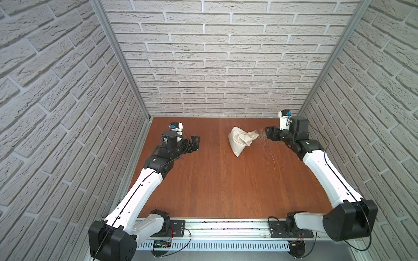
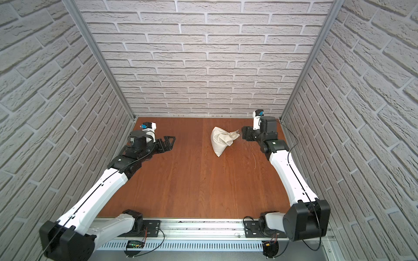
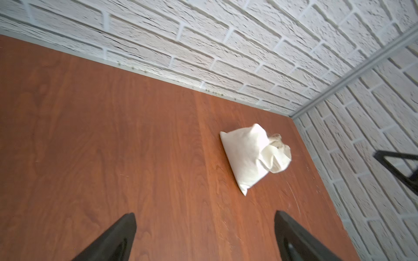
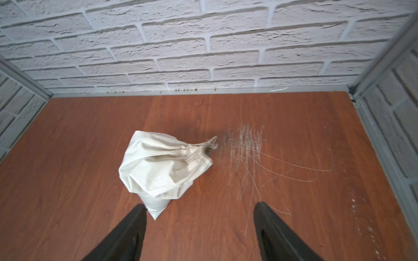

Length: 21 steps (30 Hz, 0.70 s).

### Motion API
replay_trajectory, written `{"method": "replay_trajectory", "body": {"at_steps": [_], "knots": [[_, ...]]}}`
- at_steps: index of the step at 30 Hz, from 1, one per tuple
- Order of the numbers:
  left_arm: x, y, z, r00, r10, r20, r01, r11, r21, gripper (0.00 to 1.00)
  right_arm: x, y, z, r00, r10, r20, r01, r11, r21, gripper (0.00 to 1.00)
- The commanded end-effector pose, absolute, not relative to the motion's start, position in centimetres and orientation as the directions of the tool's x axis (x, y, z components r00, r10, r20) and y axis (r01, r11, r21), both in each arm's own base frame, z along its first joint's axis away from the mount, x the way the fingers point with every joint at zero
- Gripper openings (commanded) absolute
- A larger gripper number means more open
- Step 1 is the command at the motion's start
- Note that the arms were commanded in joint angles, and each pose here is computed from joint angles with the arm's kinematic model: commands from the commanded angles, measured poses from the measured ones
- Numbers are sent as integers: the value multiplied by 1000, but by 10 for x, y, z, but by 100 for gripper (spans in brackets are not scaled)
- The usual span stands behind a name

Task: Close the soil bag
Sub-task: Place the soil bag at the center of the board, then reset both arms

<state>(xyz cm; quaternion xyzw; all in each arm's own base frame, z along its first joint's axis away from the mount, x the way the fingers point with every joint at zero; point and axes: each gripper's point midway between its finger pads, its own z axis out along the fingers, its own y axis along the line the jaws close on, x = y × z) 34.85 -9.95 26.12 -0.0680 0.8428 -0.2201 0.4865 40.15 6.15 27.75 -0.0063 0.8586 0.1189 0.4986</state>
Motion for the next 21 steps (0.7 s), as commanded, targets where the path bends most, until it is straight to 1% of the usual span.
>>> {"method": "replay_trajectory", "body": {"at_steps": [1,6,10,18,21], "knots": [[358,-68,275,-374,-365,-853,44,911,-410,98,396,47,294,-413,153,-898,-141,963,228,78],[363,-30,262,-326,-399,-857,-55,913,-404,98,387,19,271,-380,146,-913,-115,972,204,78],[367,-7,251,-314,-408,-857,-121,913,-390,98,383,13,245,-340,114,-934,-116,980,162,78],[377,16,219,-320,-327,-889,-147,944,-294,98,387,6,185,-327,130,-936,-75,984,162,78],[380,21,206,-328,-327,-886,-147,945,-294,98,388,4,168,-321,123,-939,-65,986,151,77]]}}
